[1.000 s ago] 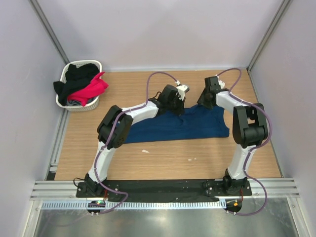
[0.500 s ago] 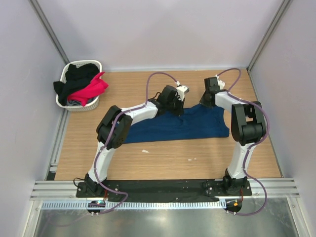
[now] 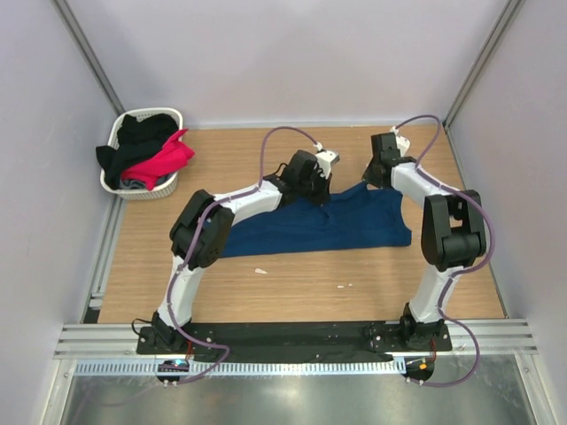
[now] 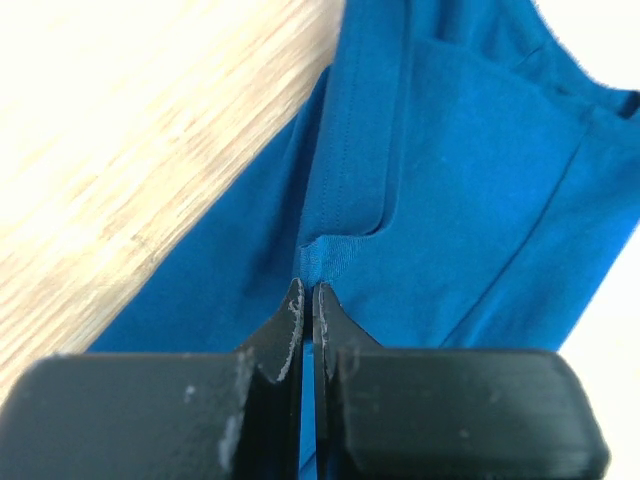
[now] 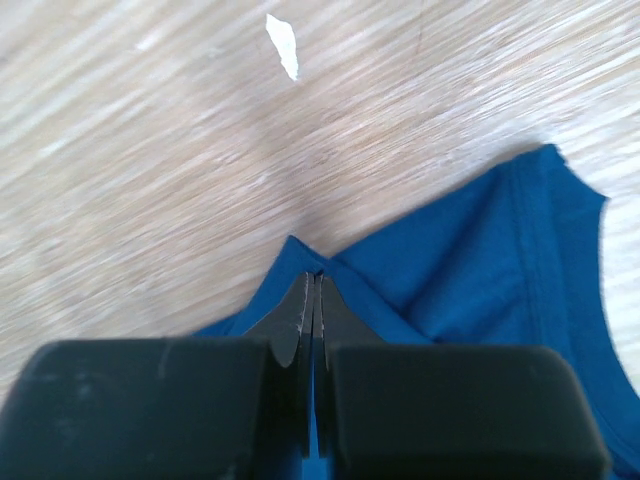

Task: Fold and stack the t-shirts
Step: Fold the tshirt

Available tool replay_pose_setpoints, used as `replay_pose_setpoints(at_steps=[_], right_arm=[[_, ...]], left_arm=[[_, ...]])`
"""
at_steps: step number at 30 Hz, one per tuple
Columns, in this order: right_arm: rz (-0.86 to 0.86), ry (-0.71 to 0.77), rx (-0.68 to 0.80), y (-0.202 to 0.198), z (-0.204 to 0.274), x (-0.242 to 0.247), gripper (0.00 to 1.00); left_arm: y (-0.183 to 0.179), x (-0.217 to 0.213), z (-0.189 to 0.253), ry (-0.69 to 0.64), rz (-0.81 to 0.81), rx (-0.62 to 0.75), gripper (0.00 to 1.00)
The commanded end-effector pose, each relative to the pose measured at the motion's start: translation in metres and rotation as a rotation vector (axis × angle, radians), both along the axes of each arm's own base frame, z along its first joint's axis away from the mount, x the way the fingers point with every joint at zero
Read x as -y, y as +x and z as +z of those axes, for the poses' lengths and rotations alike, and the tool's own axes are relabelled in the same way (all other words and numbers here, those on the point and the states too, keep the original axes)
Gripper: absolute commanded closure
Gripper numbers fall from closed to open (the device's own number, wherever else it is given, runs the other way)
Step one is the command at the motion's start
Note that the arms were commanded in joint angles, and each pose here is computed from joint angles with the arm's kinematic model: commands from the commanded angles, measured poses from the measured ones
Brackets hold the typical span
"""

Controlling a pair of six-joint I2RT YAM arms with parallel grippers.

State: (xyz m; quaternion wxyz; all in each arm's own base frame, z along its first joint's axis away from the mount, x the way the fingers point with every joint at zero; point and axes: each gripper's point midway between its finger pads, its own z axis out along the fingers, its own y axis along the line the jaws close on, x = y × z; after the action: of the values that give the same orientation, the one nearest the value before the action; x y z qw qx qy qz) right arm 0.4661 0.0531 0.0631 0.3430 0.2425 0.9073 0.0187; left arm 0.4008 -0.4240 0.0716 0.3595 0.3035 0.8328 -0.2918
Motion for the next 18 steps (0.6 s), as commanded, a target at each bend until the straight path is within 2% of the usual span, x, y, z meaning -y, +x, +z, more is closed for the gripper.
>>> replay_pose_setpoints(at_steps=[1,12,18], right_arm=[[-0.016,-0.025,0.113,-0.005,0.057,0.009,0.99],[-0.023,-0.024,0.065,-0.065,0.061,0.018,0.99],[-0.034,-0.049,-0.008,-0.105,0.041,0.027,0.99]], left_arm=[[0.003,0.003,0.055,-0.066,-0.006,0.093,1.00],[-0.005,-0.006,0.052,-0.032,-0.044,0.116,1.00],[-0.015,0.001,0.039,-0.046,-0.106,0.070,1.00]])
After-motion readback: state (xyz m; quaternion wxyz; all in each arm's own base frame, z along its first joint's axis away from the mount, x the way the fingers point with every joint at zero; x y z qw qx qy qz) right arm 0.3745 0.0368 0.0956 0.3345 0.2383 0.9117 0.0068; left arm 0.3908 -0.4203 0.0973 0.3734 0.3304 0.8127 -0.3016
